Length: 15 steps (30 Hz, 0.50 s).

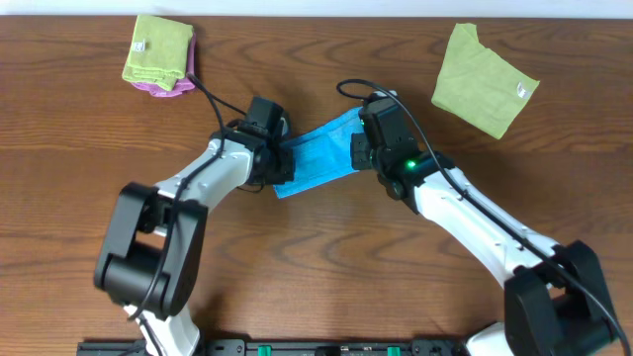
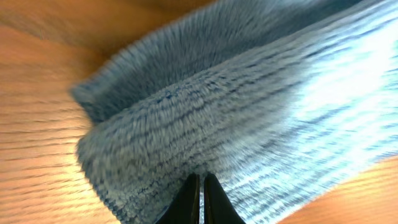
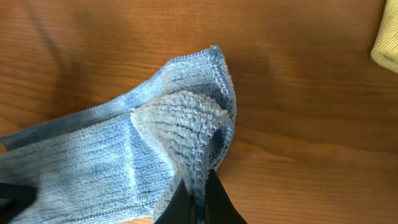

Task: Fold the cloth

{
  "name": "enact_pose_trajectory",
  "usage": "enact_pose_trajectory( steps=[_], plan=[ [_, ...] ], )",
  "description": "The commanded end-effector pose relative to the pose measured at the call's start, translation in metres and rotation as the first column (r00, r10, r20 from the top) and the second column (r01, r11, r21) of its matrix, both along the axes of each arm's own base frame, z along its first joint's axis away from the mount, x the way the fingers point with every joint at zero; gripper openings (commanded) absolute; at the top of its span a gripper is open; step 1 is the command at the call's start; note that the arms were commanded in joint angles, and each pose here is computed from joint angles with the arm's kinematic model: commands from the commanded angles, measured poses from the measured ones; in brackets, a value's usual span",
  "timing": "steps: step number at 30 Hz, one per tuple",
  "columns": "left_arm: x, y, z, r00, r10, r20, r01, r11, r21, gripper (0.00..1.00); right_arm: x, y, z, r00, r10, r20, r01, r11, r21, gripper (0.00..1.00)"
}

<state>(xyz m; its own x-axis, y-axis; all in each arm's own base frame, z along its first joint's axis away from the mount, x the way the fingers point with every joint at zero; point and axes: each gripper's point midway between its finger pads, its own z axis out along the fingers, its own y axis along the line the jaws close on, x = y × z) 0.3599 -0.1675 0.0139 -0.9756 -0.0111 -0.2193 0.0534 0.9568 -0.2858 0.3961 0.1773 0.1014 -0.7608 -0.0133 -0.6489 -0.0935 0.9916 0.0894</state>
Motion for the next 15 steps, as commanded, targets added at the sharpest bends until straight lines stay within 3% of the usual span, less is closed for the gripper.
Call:
enact_pose_trajectory(
  steps=[1, 8, 15],
  plan=[
    [0.019, 0.011, 0.043, 0.992, 0.045, 0.119, -0.044, 0.999, -0.015, 0.06, 0.004, 0.007, -0.003, 0.999, 0.045, 0.007, -0.045, 0.999, -0.020, 0.02],
    [0.038, 0.071, 0.116, 0.939, 0.204, 0.277, -0.191, 0.979, -0.075, 0.06, 0.002, 0.056, 0.010, 0.961, 0.258, 0.099, -0.257, 0.966, -0.031, 0.02],
    [0.030, 0.119, 0.141, 0.903, 0.312, 0.296, -0.301, 0.950, -0.082, 0.06, -0.016, 0.101, -0.014, 0.905, 0.418, 0.076, -0.417, 0.908, -0.027, 0.02]
  ],
)
